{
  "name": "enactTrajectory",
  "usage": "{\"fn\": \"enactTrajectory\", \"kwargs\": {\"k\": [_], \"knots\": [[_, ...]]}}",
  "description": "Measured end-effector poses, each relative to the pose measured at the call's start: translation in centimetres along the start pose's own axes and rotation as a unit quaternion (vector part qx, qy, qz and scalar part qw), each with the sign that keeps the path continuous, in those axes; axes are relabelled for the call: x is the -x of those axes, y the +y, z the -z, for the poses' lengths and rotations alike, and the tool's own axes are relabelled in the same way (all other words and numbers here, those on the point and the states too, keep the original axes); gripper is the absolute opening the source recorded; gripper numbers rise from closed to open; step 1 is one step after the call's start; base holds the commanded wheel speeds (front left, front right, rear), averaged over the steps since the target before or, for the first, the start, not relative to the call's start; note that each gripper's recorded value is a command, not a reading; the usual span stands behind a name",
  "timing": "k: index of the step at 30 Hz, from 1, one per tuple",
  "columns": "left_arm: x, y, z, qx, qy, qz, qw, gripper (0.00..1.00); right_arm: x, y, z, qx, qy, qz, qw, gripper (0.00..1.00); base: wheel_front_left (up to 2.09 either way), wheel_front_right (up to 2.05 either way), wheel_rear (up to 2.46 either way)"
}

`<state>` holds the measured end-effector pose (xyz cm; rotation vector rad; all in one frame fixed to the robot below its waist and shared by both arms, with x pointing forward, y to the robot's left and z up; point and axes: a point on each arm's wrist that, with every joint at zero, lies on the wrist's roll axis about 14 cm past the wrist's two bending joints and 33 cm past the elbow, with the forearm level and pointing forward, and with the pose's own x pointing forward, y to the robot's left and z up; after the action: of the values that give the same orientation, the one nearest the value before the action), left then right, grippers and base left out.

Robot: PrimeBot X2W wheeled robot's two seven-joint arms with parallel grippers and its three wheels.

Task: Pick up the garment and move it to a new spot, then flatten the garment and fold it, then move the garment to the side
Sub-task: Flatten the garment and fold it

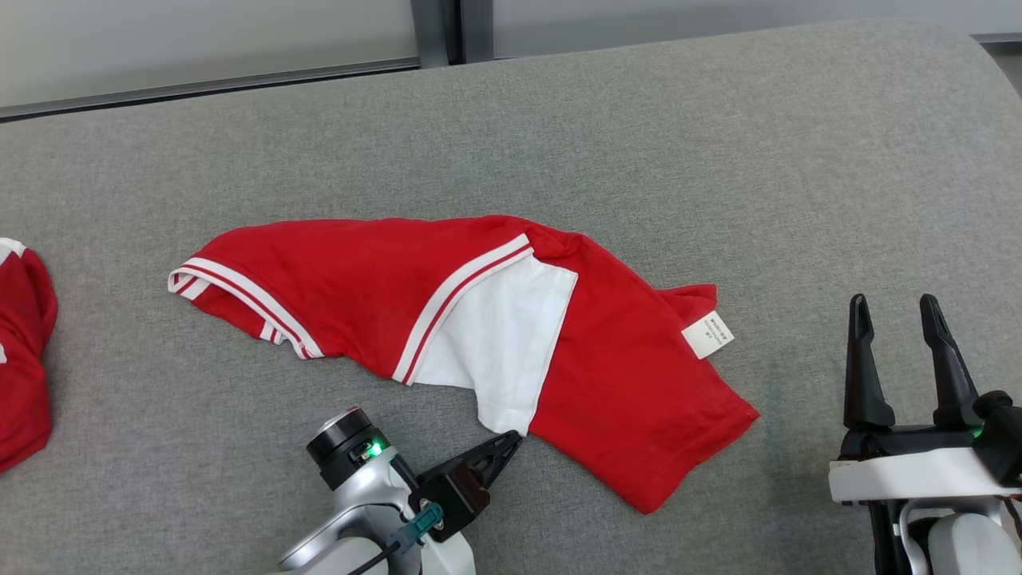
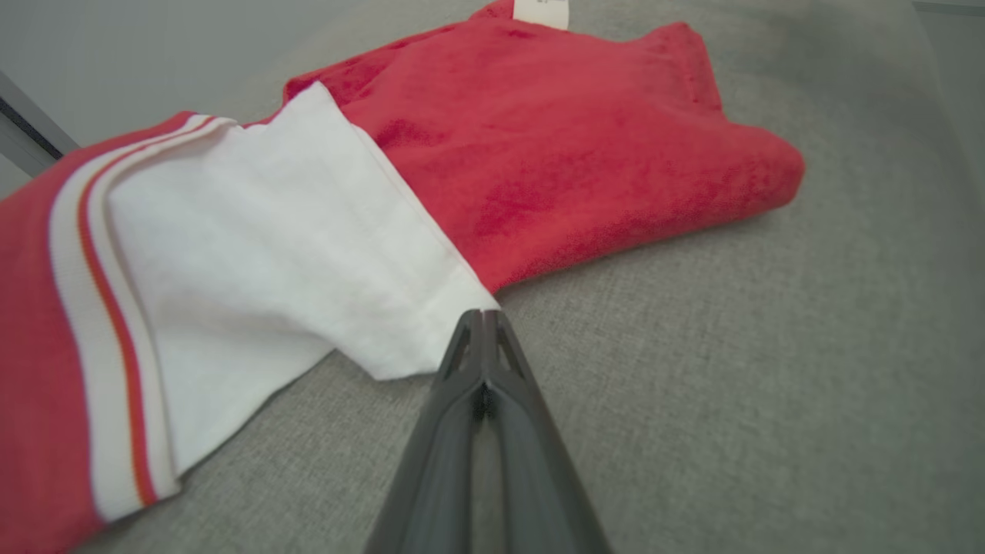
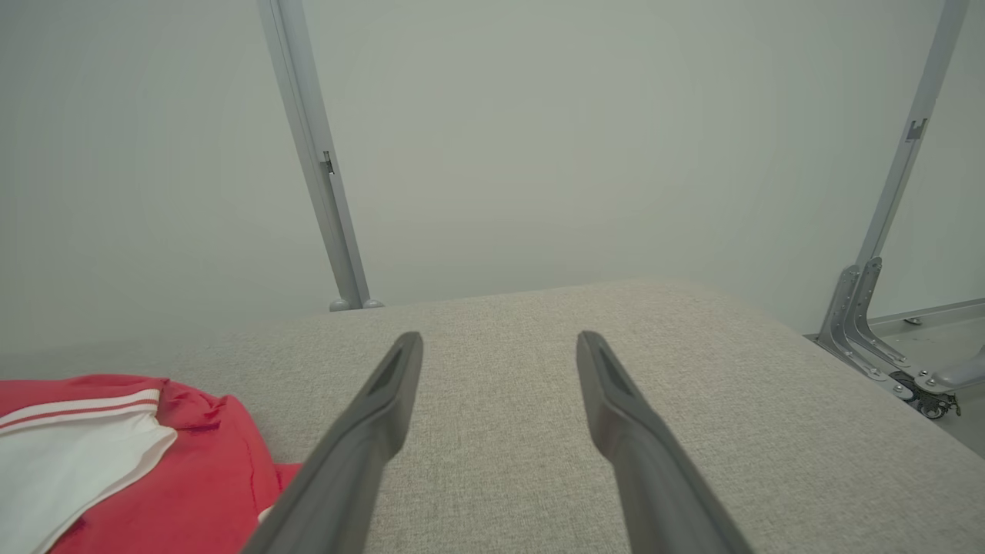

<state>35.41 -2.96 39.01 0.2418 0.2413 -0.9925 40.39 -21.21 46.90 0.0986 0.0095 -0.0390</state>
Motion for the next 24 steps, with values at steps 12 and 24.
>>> {"fn": "enactTrajectory", "kwargs": {"k": [12,24], "knots": [[-1.4,2.1,-3.3,0.035,-0.055,-0.067,0.996,1.0,0.0,-0.1,0.1,0.003,0.002,0.001,1.0,1.0,0.0,0.0,0.0],[-3.6,2.3,-0.6,0.001,0.047,-0.087,0.995,1.0,-0.1,-0.4,1.2,0.0,0.017,0.005,1.0,1.0,0.0,0.0,0.0]]}}
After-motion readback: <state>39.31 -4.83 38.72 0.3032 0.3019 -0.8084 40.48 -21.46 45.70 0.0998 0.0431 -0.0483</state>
